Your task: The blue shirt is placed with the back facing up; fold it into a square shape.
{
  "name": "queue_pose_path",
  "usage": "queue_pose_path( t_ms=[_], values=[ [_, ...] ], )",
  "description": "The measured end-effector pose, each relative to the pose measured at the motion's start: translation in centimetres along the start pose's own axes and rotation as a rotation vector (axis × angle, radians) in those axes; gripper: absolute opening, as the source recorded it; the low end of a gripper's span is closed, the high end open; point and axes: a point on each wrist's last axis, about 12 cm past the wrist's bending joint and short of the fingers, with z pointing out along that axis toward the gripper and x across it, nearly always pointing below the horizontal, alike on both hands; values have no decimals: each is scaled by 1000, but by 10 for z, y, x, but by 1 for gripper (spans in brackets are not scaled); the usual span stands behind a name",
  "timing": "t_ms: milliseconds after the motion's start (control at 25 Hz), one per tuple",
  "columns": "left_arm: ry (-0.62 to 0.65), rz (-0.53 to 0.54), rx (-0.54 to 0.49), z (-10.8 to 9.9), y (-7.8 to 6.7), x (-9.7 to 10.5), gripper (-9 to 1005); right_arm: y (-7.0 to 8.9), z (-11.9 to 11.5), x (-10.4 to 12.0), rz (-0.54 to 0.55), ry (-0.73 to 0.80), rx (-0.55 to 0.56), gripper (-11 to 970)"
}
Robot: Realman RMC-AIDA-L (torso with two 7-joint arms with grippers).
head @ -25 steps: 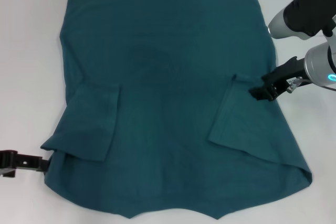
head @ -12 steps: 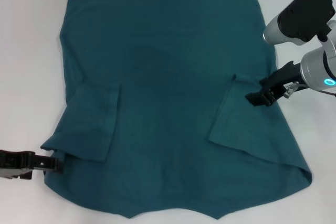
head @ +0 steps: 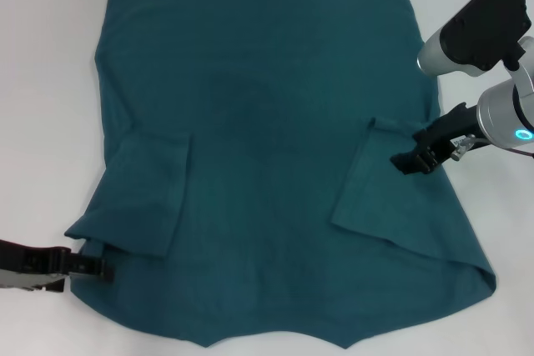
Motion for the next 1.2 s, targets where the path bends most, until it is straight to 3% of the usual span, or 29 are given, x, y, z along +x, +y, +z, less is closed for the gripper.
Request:
queue_pose_path(
  t_ms=[920,1200],
  values=[
    [-8,16,-27,12,3,-2,864,2,0,0,18,10,-5,521],
    [6,20,-19,19,-1,-5,621,1,-1,1,30,11,-3,520]
  ],
)
